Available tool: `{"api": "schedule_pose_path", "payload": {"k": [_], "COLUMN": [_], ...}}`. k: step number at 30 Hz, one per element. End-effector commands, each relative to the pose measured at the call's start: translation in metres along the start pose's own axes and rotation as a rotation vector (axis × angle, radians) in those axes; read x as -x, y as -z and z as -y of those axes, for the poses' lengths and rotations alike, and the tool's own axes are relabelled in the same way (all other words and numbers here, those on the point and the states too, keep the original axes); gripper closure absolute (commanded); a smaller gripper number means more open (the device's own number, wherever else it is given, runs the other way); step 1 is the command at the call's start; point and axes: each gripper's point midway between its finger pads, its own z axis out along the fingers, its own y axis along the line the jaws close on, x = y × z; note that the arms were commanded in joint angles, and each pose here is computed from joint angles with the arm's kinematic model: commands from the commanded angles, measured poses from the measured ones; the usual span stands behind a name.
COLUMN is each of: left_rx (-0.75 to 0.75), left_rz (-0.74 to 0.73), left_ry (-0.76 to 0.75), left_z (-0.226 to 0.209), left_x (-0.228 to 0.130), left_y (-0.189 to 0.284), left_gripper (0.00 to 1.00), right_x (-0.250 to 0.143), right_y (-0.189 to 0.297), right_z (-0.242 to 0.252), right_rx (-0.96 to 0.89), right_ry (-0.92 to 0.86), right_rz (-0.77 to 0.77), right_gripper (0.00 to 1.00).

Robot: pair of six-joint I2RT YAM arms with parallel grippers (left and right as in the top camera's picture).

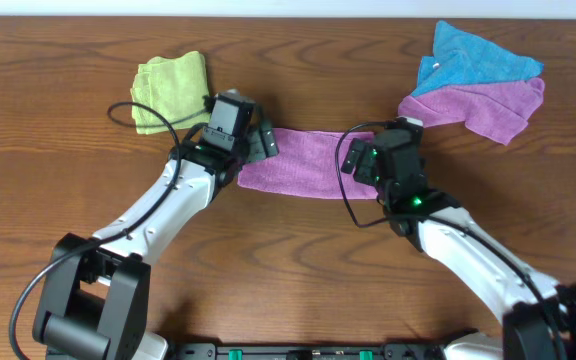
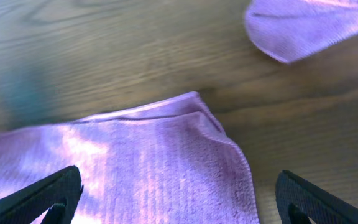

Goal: Fold the cloth

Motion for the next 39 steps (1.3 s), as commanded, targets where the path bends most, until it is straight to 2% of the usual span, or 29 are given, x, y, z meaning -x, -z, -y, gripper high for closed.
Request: {"api": "schedule_pose_path", "payload": {"k": [1,4,10,11,12,13,19,24,39], "left_rx": [-0.128,-0.15,-0.278,-0.296,-0.323,-0.354,-0.454,-0.457,-0.43], "left_rz": [0.0,0.009,-0.066,-0.08,-0.098,-0.114,-0.168,-0.22,-0.254], "left_ry": [-0.198,-0.273,-0.293,-0.289,-0.284,-0.284,-0.316,-0.374,-0.397], "left_z": [0.025,0.021,0.003,0.001,0.0,0.001,0.016,0.019,0.01], "left_x": [0.005,0.01,0.007,0.006,0.004,0.002,0.001,0.003,-0.007], "left_y": [0.0,-0.009,-0.031,-0.034,-0.038,-0.041,-0.056,-0.061,-0.071], "left_gripper": [0.05,0.04,0.0,0.0,0.05,0.06,0.06,0.07,0.07], "right_x": [-0.001,-0.018,-0.045,-0.046,-0.047,-0.047,-0.048,-0.048,-0.046], "right_y": [0.006,0.007,0.013,0.014,0.014,0.014,0.015,0.015,0.014], "right_z": [-0.01,-0.004,-0.014,-0.017,-0.019,-0.02,-0.019,-0.019,-0.019], "right_rx": [0.06,0.047,0.135,0.15,0.163,0.164,0.162,0.161,0.162], "right_ry": [0.073,0.085,0.115,0.113,0.111,0.105,0.104,0.105,0.104], "right_rz": [-0.036,-0.11,-0.238,-0.245,-0.25,-0.251,-0.255,-0.255,-0.246], "right_gripper": [0.01,0.01,0.01,0.01,0.01,0.01,0.01,0.01,0.01]}}
